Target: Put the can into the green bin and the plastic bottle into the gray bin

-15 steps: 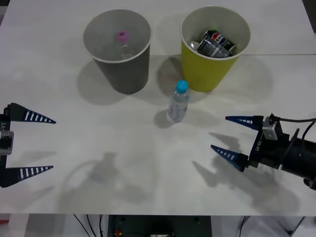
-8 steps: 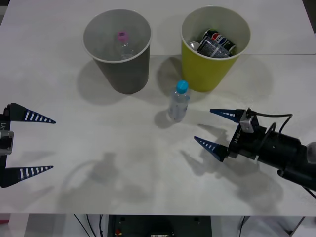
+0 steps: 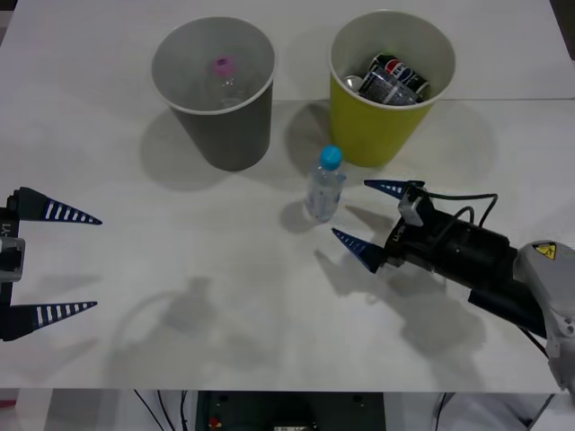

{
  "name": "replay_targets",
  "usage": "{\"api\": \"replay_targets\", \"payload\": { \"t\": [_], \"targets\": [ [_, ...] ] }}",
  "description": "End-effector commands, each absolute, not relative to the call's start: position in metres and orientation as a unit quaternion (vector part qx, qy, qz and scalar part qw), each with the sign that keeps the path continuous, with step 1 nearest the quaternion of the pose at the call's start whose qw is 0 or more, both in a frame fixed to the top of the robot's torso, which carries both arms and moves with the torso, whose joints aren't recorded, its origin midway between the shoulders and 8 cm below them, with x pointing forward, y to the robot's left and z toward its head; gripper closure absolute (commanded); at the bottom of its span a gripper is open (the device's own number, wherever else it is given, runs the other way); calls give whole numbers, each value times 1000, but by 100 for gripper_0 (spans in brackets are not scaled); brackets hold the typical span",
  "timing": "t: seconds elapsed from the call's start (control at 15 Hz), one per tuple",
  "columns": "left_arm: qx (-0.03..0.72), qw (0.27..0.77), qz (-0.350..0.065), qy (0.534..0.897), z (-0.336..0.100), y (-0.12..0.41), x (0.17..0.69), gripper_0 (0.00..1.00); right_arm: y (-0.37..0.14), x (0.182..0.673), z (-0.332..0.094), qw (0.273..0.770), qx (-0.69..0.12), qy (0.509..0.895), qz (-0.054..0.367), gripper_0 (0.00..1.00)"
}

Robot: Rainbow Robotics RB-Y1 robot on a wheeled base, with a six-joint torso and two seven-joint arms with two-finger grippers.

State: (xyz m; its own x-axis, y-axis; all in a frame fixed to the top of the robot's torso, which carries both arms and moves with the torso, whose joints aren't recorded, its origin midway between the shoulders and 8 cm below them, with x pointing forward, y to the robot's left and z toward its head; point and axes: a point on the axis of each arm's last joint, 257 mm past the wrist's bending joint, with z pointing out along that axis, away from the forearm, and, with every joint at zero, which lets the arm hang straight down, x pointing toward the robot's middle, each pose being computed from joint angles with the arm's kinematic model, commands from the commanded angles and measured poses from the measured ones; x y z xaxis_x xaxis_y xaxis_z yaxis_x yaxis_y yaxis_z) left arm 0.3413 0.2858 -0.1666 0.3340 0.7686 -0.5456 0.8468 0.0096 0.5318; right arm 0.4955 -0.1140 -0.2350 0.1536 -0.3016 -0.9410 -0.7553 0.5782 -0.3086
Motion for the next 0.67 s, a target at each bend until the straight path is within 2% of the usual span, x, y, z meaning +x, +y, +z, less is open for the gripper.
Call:
{"api": "replay_targets", "payload": {
  "t": [0.07,0.47,0.67],
  "targets": [
    [702,417,-47,575,-167,286,341,0,-95,507,-230,640,-414,624,170,0],
    [702,417,-47,575,-167,286,341,0,-69,523,-219,653,-408,619,154,0],
    [702,417,-47,575,-167,286,341,0,-60,533,-225,647,-409,624,160,0]
  ]
}}
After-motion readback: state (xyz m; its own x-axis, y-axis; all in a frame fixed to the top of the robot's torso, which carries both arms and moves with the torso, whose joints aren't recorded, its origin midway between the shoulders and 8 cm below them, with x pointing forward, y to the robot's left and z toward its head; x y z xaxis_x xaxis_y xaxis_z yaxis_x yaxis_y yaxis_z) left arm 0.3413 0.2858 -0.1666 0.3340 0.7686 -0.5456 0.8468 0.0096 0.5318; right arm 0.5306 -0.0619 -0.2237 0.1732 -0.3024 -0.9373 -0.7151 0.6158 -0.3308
